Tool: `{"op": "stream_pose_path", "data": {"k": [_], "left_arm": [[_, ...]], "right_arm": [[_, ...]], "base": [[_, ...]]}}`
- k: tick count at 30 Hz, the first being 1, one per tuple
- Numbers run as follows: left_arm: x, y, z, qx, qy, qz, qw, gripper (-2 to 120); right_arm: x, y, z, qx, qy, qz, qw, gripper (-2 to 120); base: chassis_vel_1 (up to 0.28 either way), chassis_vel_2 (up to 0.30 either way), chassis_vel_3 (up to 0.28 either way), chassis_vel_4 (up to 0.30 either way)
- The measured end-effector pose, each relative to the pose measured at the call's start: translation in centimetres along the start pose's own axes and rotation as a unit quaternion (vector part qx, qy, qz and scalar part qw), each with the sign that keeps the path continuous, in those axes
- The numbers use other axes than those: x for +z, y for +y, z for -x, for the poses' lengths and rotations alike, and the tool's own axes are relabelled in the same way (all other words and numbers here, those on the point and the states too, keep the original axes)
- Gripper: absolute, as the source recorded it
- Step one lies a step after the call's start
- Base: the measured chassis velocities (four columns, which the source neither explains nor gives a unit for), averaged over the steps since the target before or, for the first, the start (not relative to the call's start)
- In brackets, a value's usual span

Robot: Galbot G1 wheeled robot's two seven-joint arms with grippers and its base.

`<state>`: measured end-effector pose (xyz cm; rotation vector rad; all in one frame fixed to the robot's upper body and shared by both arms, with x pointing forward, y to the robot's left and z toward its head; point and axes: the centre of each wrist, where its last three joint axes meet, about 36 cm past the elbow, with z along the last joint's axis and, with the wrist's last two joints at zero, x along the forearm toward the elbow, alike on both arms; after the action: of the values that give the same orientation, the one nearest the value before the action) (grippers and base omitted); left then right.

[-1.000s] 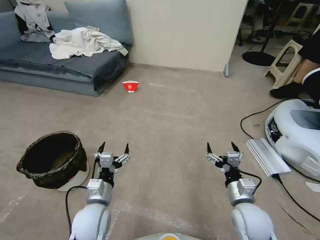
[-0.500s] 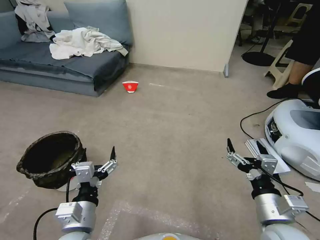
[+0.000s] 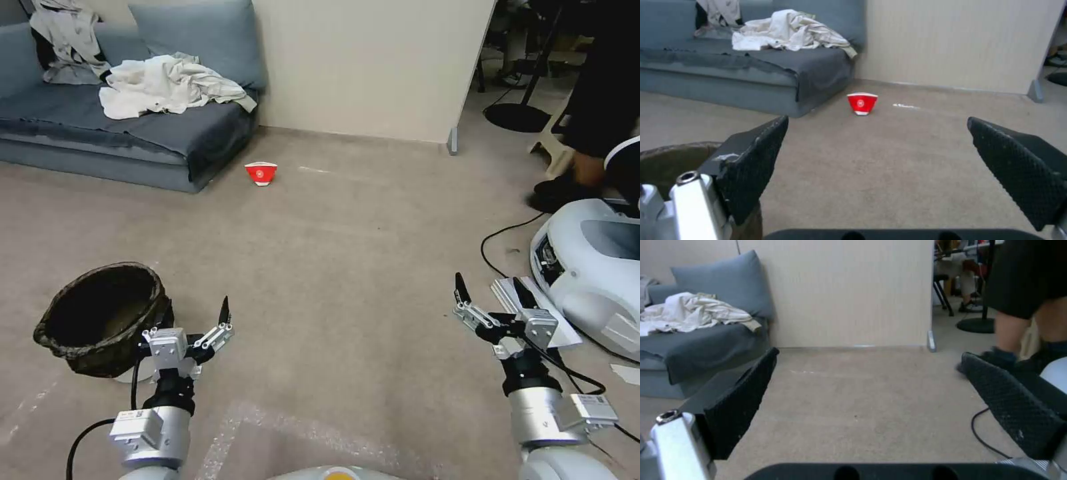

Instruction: Pick up the trash can from the floor.

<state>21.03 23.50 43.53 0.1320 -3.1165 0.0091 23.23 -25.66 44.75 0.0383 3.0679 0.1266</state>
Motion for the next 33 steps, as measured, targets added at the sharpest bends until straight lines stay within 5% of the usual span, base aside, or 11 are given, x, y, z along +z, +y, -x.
{"op": "stream_pose_path", "data": {"k": [33], "left_arm": [[-0.03,-0.24,-0.28,-0.017,0.003,-0.004,0.9998,100]], "right_arm": [[0.37,-0.39,0.21,-0.012,0.002,0.003,1.000,100]], "base": [[0.068,0.070,0.073,0.072]]}}
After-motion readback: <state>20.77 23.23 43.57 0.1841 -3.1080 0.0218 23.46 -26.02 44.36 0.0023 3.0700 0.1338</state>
